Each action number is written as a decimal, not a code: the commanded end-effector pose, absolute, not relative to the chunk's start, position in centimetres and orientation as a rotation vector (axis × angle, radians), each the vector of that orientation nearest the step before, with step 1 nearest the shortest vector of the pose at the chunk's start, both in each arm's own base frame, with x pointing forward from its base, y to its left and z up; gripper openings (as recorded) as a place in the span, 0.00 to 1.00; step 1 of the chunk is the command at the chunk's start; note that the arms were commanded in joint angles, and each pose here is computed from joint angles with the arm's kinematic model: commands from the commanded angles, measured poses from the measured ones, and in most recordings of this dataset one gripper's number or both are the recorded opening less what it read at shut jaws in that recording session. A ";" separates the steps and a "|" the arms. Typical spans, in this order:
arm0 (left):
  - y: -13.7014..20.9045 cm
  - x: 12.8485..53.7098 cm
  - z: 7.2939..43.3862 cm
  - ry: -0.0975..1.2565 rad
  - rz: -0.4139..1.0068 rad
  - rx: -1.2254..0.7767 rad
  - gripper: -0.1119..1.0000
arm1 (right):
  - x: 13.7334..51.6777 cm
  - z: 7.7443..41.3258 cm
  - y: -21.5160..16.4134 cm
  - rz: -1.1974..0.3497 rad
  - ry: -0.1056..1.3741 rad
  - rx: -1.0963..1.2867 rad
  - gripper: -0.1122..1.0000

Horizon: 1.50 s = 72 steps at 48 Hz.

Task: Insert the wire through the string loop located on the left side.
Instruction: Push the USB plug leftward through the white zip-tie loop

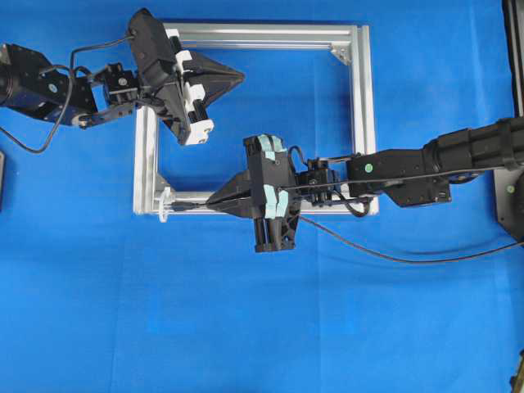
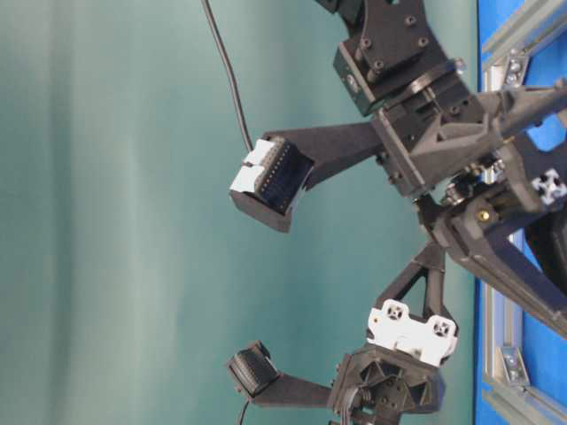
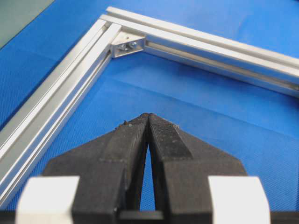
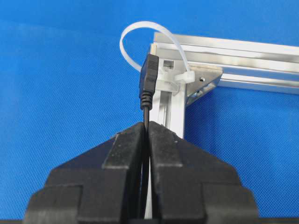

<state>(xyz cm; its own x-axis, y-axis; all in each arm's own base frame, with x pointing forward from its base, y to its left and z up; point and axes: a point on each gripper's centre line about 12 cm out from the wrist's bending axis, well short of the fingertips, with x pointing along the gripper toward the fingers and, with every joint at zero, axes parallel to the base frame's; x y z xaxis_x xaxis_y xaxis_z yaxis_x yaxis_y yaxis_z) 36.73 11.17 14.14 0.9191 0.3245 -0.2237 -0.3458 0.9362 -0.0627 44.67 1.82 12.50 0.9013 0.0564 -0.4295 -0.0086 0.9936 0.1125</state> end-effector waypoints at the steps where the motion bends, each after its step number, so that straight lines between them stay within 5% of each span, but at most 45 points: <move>1: 11.2 36.8 15.5 0.173 0.344 -0.097 0.10 | 45.0 13.6 1.8 0.033 0.416 0.111 0.10; 44: 11.2 36.8 15.4 0.177 0.345 -0.099 0.10 | 45.5 13.9 1.8 0.034 0.402 0.111 0.10; 72: 11.2 36.8 15.4 0.179 0.345 -0.099 0.10 | 50.2 13.7 1.5 0.026 0.388 0.107 0.10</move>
<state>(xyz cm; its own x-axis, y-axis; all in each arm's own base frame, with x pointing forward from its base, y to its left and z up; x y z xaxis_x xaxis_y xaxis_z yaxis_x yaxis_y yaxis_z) 36.70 11.09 14.04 0.9183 0.3224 -0.2296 -0.3445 0.9367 -0.0626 49.25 1.79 12.03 0.9087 0.0512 -0.4142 -0.0055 0.9938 0.1109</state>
